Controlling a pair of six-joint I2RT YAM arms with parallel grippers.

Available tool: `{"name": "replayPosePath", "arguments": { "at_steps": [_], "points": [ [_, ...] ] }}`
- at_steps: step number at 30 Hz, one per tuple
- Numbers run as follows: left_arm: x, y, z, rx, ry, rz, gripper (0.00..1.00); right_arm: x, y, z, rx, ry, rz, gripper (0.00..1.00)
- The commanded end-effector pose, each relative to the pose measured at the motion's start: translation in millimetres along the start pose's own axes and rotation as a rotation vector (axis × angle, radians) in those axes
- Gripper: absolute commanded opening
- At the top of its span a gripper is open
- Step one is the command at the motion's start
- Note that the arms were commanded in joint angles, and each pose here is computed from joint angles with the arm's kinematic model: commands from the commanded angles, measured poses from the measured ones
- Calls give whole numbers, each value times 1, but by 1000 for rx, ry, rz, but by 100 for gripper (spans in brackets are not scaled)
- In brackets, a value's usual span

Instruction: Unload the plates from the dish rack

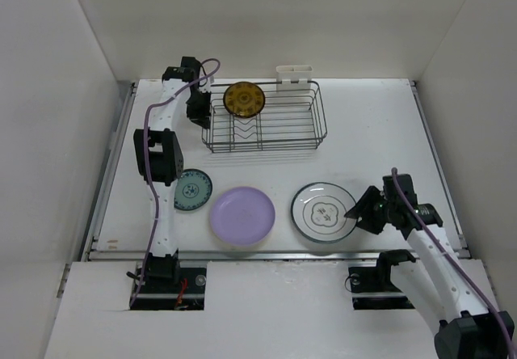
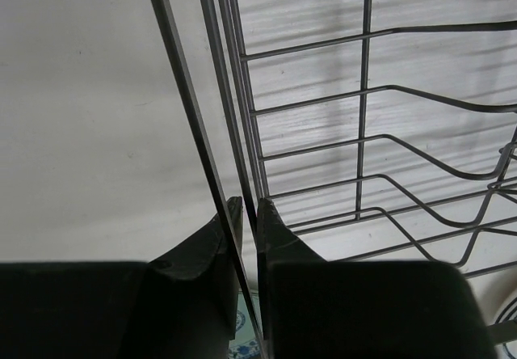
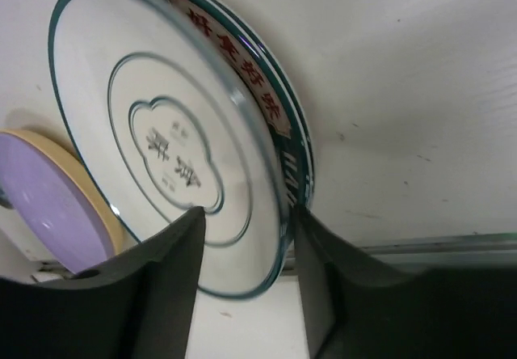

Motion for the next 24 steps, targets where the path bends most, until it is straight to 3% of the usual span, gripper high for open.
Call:
{"name": "replayPosePath", "arguments": {
  "at_steps": [1, 5, 8, 11, 16, 19, 20, 22, 23, 24],
  "points": [
    [-20, -3, 10, 204, -95, -2, 0, -9, -6, -7, 86, 66, -63, 56],
    [-23, -3, 3, 213, -84, -7, 0, -16, -13, -6, 114, 62, -126, 74],
    [-23, -5, -4, 289, -97, -9, 0, -24, -20, 8, 94, 16, -154, 82],
    [-17, -1, -17, 393, -118, 23, 0, -30, -30, 24, 64, -19, -175, 82],
    [-22, -15, -24, 445, -215, -39, 0, -59, -43, 101, -104, -282, -221, 82],
    [-28, -24, -18, 431, -271, -66, 0, -51, -48, 137, -283, -286, -226, 83],
    [-26, -25, -18, 431, -271, -64, 0, -64, -54, 163, -350, -326, -257, 83],
    [-30, -25, -23, 408, -240, -68, 0, -44, -62, 189, -512, -280, -239, 85],
    [-30, -20, -24, 391, -234, -45, 0, -60, -69, 223, -567, -349, -267, 86],
    [-27, -17, -26, 370, -221, -40, 0, -40, -76, 241, -608, -339, -245, 86]
  ]
}}
Point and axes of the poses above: each gripper's point midway between its finger pads, its own x axis out along the fingers, its own z axis along the line the jaws close on, y = z × x, the point moved 3 cm from there along -x, back along the fingers, and after that the axes turned 11 degrees about x, right-handed, at the moved point
